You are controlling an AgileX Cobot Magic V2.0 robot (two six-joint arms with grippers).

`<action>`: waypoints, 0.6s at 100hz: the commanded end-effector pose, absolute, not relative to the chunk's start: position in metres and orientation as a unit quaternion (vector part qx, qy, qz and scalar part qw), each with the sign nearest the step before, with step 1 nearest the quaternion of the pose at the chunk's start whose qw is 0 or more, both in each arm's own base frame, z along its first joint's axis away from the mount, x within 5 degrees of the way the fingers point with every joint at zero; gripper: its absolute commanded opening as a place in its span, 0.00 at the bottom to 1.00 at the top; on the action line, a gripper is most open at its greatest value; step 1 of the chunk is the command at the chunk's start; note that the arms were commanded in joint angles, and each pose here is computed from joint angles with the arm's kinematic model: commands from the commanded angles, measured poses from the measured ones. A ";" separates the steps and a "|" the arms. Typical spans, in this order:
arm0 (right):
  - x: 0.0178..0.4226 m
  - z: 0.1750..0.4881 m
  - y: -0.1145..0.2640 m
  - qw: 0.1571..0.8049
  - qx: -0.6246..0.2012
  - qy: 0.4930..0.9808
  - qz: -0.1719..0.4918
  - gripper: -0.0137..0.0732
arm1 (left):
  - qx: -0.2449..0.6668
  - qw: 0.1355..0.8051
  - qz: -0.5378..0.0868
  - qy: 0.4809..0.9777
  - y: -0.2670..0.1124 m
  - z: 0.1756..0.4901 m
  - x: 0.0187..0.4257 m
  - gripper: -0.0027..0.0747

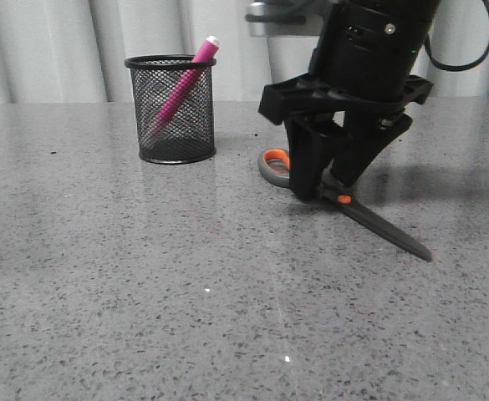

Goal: Put pen and scissors into bin
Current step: 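Move the right gripper down onto the scissors and grasp them, then lift the scissors upright with the right gripper toward the cup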

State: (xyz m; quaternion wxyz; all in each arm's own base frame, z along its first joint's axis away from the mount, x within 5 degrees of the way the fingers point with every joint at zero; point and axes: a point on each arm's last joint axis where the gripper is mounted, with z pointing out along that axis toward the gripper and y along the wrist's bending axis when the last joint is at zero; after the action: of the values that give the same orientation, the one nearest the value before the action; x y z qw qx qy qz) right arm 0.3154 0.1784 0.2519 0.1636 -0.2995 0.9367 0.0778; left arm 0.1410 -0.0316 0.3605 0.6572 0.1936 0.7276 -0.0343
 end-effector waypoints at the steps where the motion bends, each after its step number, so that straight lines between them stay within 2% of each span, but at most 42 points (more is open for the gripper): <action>1: 0.315 0.266 0.182 0.202 -0.308 0.929 0.050 0.58 | 0.166 0.683 -0.033 0.711 -0.029 0.374 0.140 0.01; 12: 0.313 0.266 0.186 0.205 -0.322 0.924 0.035 0.58 | 0.166 0.683 -0.033 0.711 -0.029 0.374 0.140 0.01; 17: 0.313 0.266 0.186 0.203 -0.322 0.924 0.034 0.53 | 0.166 0.683 -0.033 0.711 -0.029 0.374 0.140 0.01; 22: 0.312 0.265 0.185 0.197 -0.322 0.925 0.033 0.44 | 0.166 0.683 -0.033 0.711 -0.029 0.374 0.140 0.01; 37: 0.311 0.263 0.184 0.185 -0.323 0.928 0.029 0.07 | 0.166 0.683 -0.033 0.711 -0.029 0.374 0.140 0.01; 50: 0.309 0.267 0.184 0.189 -0.317 0.929 0.040 0.07 | 0.166 0.683 -0.033 0.711 -0.029 0.374 0.140 0.01; 60: 0.306 0.282 0.183 0.223 -0.309 0.923 0.051 0.07 | 0.166 0.683 -0.033 0.711 -0.029 0.374 0.140 0.01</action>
State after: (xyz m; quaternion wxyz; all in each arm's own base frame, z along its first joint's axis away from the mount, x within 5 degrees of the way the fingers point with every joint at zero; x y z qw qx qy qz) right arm 0.3098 0.1878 0.2539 0.1744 -0.3169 0.9312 0.0441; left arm 0.1410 -0.0316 0.3605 0.6572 0.1936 0.7276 -0.0343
